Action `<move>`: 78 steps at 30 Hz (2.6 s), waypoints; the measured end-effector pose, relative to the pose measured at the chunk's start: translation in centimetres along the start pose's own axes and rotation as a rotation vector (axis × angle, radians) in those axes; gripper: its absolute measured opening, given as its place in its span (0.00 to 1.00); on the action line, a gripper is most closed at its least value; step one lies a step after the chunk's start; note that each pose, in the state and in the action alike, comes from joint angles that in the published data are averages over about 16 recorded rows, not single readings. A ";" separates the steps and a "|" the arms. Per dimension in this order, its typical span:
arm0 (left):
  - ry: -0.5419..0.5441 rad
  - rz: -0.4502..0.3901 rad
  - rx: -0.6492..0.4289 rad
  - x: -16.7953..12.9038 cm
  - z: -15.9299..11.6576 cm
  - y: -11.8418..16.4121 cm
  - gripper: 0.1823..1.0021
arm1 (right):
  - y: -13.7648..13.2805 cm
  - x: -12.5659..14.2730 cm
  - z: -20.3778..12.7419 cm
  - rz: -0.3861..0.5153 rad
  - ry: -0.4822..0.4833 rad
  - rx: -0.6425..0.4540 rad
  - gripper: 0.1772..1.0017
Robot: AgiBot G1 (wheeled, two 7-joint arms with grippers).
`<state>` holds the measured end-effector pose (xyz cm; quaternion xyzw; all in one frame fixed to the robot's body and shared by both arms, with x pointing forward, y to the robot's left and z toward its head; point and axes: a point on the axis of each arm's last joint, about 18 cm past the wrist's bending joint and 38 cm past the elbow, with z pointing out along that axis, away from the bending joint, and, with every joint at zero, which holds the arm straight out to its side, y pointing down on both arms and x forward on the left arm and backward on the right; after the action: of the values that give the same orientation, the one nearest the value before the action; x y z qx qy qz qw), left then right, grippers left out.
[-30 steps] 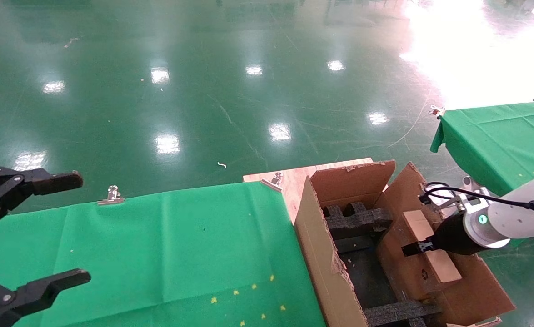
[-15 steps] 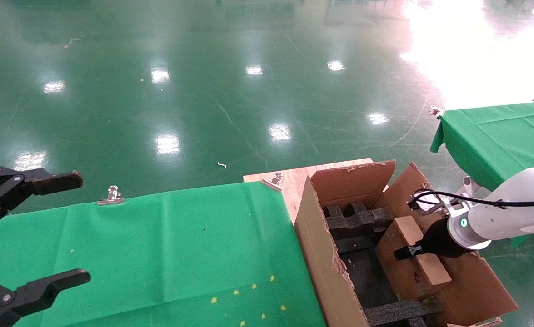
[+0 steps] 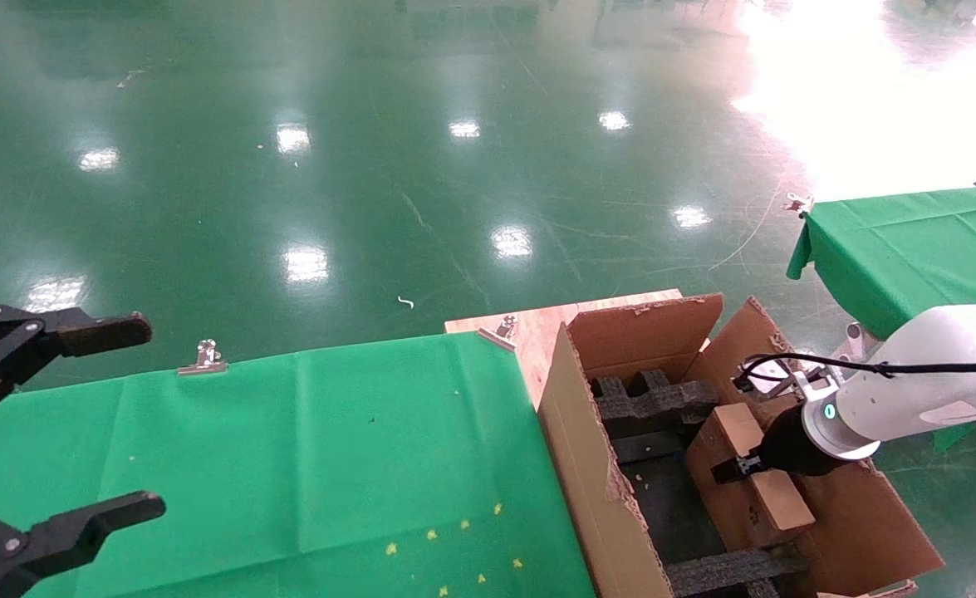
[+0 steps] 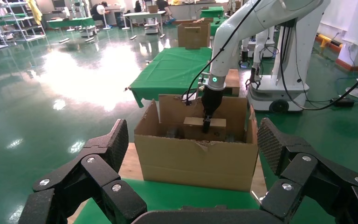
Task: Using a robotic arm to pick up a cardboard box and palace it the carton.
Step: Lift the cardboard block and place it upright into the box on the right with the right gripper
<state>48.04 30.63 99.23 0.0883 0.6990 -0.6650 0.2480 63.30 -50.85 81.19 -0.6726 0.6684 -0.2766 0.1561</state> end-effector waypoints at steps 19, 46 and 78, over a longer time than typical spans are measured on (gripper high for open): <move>0.000 0.000 0.000 0.0 0.0 0.0 1.00 | -0.3 0.0 -0.3 0.003 -0.001 -0.001 0.25; 0.000 0.000 0.000 0.0 0.0 0.0 1.00 | -6.7 0.4 -8.1 0.044 -0.084 0.213 0.85; -0.001 0.000 0.000 0.0 0.0 0.0 1.00 | -10.8 -7.5 -20.8 -0.133 -0.490 0.467 1.00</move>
<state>48.05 30.65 99.23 0.0879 0.6988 -0.6651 0.2481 60.33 -39.51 102.84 -0.7072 0.4842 -0.2619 0.4436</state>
